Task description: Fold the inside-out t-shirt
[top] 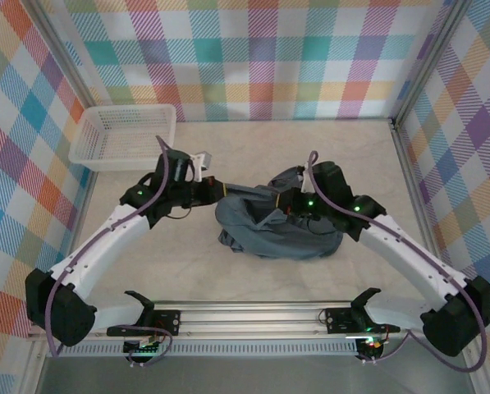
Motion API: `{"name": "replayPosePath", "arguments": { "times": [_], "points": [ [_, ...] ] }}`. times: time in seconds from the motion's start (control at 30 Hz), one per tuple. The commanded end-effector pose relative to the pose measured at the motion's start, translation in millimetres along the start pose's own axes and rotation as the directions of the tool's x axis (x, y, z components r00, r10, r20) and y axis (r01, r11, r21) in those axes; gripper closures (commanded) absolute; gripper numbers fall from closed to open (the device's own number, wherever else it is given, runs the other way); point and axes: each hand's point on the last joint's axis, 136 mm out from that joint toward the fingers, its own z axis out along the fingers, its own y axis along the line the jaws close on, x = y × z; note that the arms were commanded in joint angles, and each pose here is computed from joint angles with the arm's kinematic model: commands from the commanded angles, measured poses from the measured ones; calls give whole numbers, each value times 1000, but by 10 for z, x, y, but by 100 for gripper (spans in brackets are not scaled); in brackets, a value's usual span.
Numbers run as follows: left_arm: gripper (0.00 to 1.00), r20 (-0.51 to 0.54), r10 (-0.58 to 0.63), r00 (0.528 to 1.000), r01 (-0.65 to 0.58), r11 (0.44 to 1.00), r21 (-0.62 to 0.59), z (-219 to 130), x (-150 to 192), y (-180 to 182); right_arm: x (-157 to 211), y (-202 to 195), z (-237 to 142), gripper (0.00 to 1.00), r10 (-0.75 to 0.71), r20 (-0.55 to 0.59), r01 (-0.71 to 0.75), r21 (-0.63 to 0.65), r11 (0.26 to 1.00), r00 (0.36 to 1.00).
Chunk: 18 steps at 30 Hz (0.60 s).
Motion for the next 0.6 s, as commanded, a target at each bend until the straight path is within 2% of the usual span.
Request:
{"name": "replayPosePath", "arguments": {
  "times": [0.0,0.07,0.13,0.27,0.37,0.43,0.5,0.57],
  "points": [
    [89,-16,36,999,-35,997,75,-82,15,-58,67,55,12,100,-96,-34,94,-50,994,995],
    [81,-56,51,997,-39,981,188,-26,95,-237,87,130,70,100,-86,-68,80,-91,993,994],
    [75,-86,75,993,-53,972,231,19,203,-333,74,132,112,100,-73,-81,66,-83,994,994],
    [67,-138,127,982,-103,980,172,183,467,-279,31,206,138,100,-75,-79,66,-111,992,994],
    [48,-189,140,972,-108,980,170,345,630,-246,5,279,106,100,-96,-78,85,-134,987,992],
    [37,-211,129,969,-104,987,126,443,673,-174,18,357,81,100,-118,-85,102,-173,980,989],
    [28,-216,131,968,-106,987,122,527,653,-185,48,424,64,100,-127,-102,103,-211,972,987],
    [25,-234,128,964,-108,989,97,646,627,-161,73,482,58,100,-133,-116,101,-246,964,984]
  ]
}}
